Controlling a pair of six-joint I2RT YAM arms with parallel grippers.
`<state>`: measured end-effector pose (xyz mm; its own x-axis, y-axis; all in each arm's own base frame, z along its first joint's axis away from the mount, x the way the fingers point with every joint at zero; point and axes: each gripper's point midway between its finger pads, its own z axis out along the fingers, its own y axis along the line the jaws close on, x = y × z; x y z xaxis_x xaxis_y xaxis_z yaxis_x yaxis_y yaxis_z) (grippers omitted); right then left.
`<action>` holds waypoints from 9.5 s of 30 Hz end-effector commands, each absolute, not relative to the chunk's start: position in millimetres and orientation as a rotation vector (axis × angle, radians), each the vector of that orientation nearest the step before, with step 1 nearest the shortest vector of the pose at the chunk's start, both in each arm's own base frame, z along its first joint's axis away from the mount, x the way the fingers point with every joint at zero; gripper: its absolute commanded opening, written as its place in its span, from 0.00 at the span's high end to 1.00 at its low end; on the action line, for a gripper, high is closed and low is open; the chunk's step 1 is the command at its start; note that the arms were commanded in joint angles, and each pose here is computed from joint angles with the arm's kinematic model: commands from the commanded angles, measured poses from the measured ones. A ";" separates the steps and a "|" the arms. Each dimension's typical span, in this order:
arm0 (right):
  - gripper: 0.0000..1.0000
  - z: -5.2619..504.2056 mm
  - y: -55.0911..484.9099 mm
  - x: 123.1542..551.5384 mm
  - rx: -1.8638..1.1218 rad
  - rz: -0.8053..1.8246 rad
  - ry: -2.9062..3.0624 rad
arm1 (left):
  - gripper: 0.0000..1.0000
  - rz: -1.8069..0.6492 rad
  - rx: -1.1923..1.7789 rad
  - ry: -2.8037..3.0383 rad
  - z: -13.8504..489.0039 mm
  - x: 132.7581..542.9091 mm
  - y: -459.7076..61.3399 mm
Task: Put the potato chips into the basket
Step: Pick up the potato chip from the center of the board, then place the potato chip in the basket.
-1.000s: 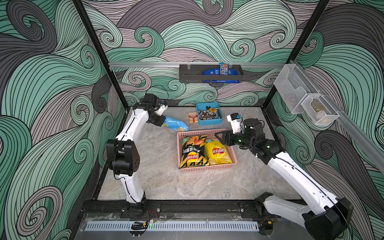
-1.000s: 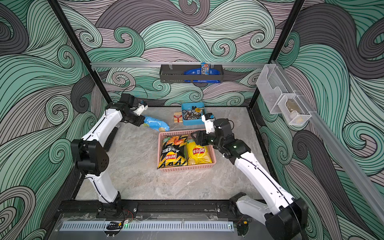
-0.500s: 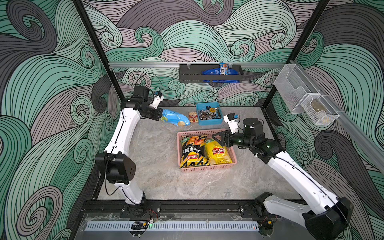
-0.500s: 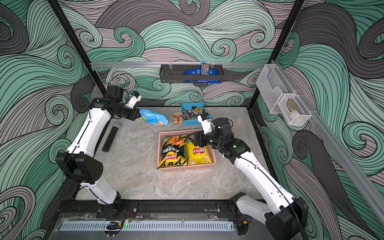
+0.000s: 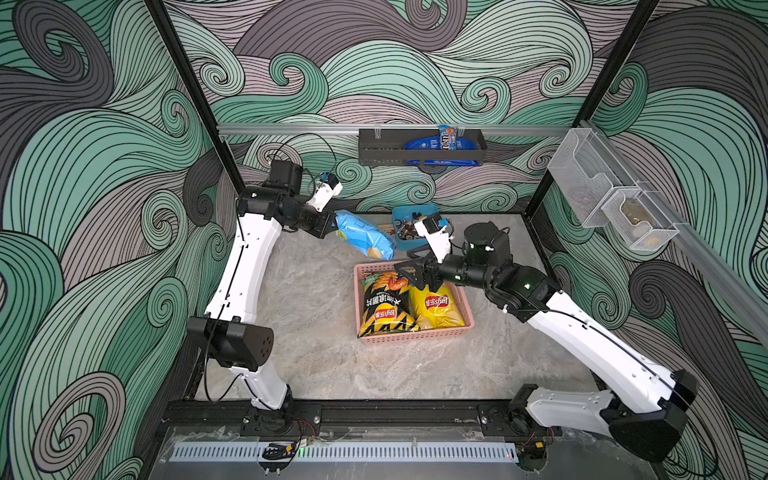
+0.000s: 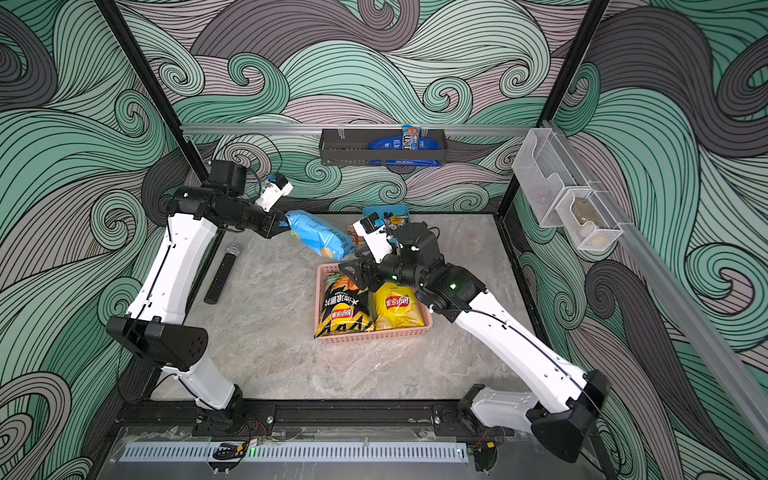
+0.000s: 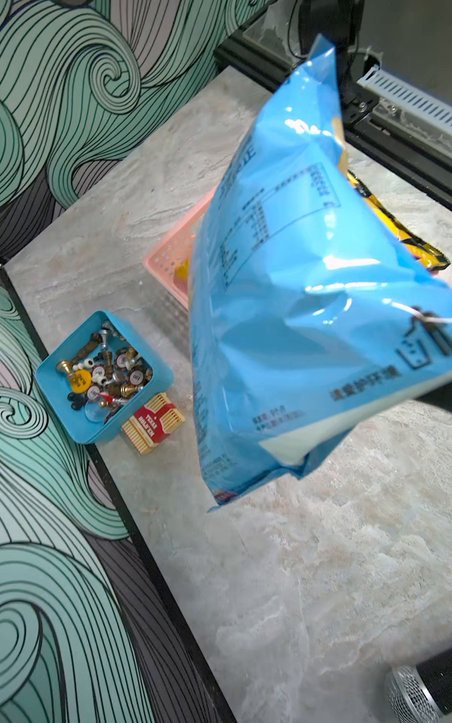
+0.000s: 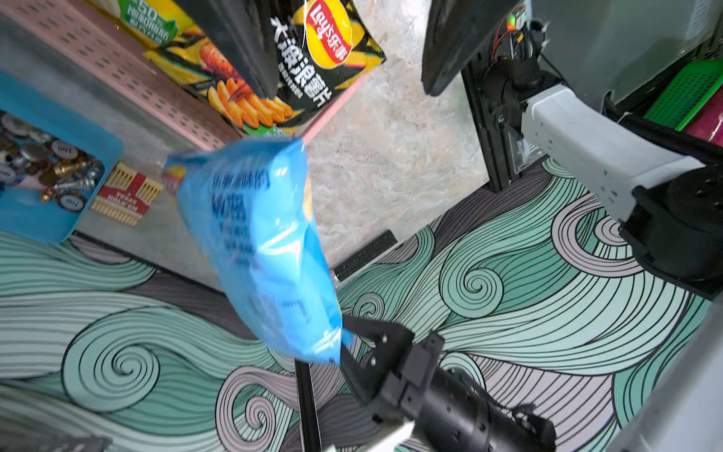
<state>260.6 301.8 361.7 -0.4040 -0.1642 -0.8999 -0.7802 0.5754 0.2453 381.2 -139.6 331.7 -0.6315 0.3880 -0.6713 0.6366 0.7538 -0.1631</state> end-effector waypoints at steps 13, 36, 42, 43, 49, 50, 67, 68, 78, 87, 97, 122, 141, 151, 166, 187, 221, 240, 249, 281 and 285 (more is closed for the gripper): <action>0.41 323.3 327.5 303.6 -0.804 0.384 1.995 | 1.00 -0.561 0.875 2.287 337.3 347.6 -165.4; 0.56 302.1 362.8 318.2 -0.915 0.315 1.989 | 1.00 -0.558 0.935 2.266 336.9 338.6 -175.0; 0.74 315.2 362.6 315.9 -0.896 0.341 1.968 | 1.00 -0.556 0.934 2.264 337.2 339.3 -175.0; 0.75 316.8 362.6 315.5 -0.895 0.344 1.966 | 1.00 -0.556 0.933 2.264 337.3 339.5 -175.0; 0.80 321.7 363.0 311.1 -0.892 0.381 1.962 | 1.00 -0.553 0.918 2.245 343.1 341.2 -175.2; 0.84 322.0 363.4 309.9 -0.892 0.389 1.963 | 1.00 -0.553 0.914 2.242 344.3 341.5 -175.3; 1.00 360.2 304.3 315.2 -0.678 0.719 2.005 | 0.32 -0.375 0.629 2.120 402.9 373.7 -134.8; 1.00 360.5 293.9 316.8 -0.650 0.741 2.014 | 0.31 -0.379 0.607 2.127 400.3 376.2 -129.2; 1.00 326.3 195.3 316.2 -0.339 0.984 2.139 | 0.28 -0.382 0.493 2.245 302.8 366.1 -85.0; 1.00 268.0 168.6 296.5 -0.079 1.291 2.182 | 0.27 -0.458 0.554 2.440 157.3 303.2 -80.8; 1.00 235.5 165.0 289.7 0.132 1.569 2.100 | 0.28 -0.522 0.506 2.469 140.0 294.3 -83.2; 0.85 182.3 149.0 302.6 0.346 1.617 2.095 | 0.28 -0.523 0.499 2.474 138.2 295.3 -82.1; 0.44 211.5 84.9 335.3 0.310 0.837 2.182 | 0.28 -0.528 0.505 2.472 138.6 294.6 -83.0; 0.52 232.8 151.3 323.2 0.000 0.733 2.261 | 0.28 -0.534 0.504 2.475 137.9 295.4 -83.4; 0.47 138.4 135.7 320.5 0.012 0.579 2.453 | 0.28 -0.532 0.497 2.478 137.7 295.8 -81.8; 0.37 193.6 150.5 309.7 -0.089 0.552 2.360 | 0.28 -0.535 0.500 2.464 140.7 295.4 -82.5; 1.00 180.8 192.4 306.5 -0.329 0.142 2.399 | 0.29 -0.537 0.497 2.466 140.5 295.6 -81.7; 1.00 168.1 209.6 293.7 -0.269 0.502 2.413 | 0.29 -0.536 0.495 2.460 141.9 295.5 -80.8; 0.66 180.4 195.4 290.0 -0.252 0.532 2.378 | 0.29 -0.536 0.495 2.456 142.9 295.3 -80.5; 0.81 121.2 205.9 284.6 -0.368 0.574 2.520 | 0.29 -0.539 0.486 2.464 141.0 296.2 -78.9; 0.77 115.9 207.5 280.4 -0.394 0.597 2.517 | 0.29 -0.540 0.486 2.466 140.5 296.1 -79.0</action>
<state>282.1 214.1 124.4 -0.8255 -0.1414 -0.5465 -0.3831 0.8514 0.3583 290.8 -78.2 130.2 -0.7951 0.2242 -0.5636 0.4343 0.8591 -0.2709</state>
